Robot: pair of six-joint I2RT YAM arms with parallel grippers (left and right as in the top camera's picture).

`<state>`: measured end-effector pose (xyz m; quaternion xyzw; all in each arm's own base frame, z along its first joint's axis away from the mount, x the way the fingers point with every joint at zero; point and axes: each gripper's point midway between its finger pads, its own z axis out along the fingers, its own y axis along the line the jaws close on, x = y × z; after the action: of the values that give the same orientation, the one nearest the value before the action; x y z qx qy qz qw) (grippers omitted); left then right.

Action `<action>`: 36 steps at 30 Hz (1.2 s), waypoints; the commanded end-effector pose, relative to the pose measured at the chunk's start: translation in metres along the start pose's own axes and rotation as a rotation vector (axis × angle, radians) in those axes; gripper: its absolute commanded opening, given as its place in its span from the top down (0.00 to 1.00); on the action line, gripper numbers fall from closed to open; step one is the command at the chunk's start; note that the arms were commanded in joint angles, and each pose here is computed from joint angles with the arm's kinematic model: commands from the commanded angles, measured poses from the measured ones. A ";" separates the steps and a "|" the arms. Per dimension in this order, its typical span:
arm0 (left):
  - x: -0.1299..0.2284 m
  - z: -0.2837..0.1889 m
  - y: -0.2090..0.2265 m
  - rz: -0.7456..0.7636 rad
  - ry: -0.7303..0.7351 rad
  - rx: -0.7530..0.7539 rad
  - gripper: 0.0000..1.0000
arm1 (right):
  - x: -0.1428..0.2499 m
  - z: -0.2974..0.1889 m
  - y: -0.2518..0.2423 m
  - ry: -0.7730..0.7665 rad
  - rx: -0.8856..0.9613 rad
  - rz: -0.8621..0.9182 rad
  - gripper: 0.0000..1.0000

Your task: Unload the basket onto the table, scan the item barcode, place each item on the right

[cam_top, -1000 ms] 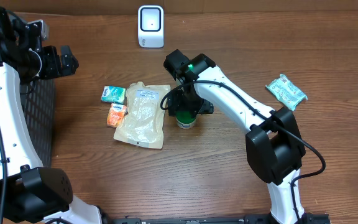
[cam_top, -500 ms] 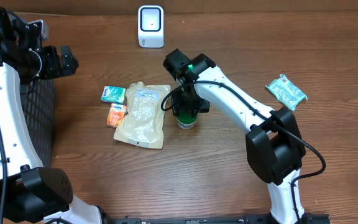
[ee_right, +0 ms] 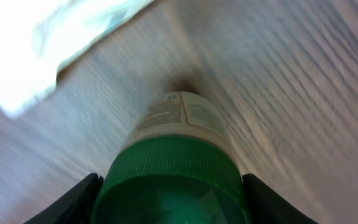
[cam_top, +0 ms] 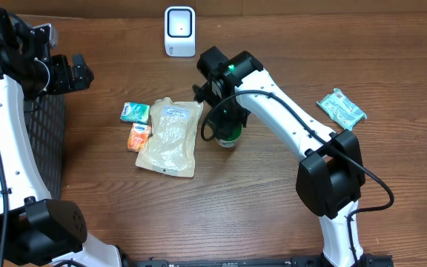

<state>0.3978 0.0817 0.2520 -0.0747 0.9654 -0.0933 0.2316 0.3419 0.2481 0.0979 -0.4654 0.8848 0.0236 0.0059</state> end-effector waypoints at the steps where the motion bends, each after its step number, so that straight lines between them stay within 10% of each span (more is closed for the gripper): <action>1: -0.006 -0.016 -0.004 0.003 -0.047 0.002 0.00 | -0.003 -0.007 -0.001 -0.014 0.006 -0.385 0.42; 14: -0.006 -0.016 -0.004 0.003 -0.047 0.002 0.00 | -0.011 0.010 0.013 -0.088 -0.073 -0.556 0.40; 30: -0.006 -0.016 -0.004 0.003 -0.047 0.002 0.00 | -0.017 0.020 -0.036 -0.164 -0.098 0.288 0.34; 36: -0.006 -0.016 -0.004 0.003 -0.047 0.002 0.00 | -0.016 0.018 -0.040 -0.178 -0.144 0.349 0.33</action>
<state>0.3978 0.0817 0.2520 -0.0747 0.9654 -0.0933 0.2316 0.3873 0.2307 0.0762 -0.3329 0.9357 0.1042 0.0520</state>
